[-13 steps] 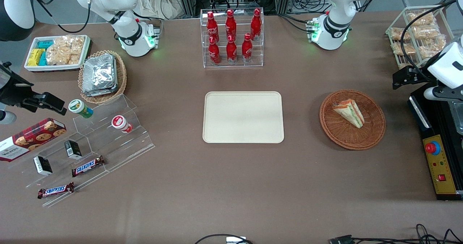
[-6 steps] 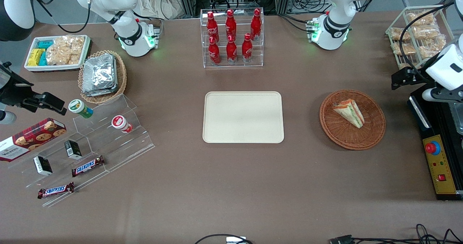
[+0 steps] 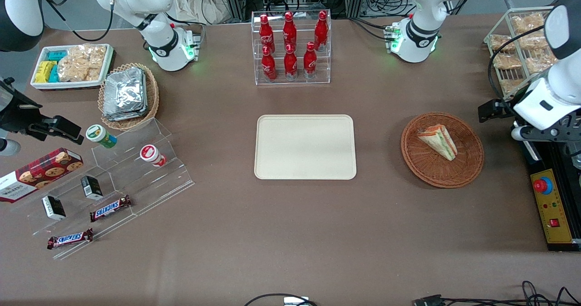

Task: Place sandwich from basket to tray
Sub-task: 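Move the left gripper from rest toward the wicker basket, then lower the open left gripper over the wrapped sandwich in the basket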

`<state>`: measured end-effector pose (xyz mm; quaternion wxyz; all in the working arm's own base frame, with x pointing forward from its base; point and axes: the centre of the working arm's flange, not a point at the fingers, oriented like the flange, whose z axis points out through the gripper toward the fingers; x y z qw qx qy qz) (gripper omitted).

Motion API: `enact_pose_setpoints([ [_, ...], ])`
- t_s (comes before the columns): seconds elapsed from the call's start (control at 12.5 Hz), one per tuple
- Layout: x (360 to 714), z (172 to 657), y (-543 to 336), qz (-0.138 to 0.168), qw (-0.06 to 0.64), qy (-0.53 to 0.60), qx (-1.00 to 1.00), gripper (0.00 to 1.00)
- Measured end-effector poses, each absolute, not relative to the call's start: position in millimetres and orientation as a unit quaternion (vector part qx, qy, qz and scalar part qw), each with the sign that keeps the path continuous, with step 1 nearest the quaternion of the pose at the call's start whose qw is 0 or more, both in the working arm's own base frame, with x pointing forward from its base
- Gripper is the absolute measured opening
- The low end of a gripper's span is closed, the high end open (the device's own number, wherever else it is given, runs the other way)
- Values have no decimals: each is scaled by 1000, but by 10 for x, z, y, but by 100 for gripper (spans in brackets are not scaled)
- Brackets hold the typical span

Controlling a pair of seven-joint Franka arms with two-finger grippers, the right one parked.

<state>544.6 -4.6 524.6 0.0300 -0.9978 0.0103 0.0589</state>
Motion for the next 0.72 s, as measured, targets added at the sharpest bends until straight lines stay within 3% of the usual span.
enact_pose_setpoints([
  [0.72, 4933, 3991, -89, 18, 34, -143, -989, 100],
])
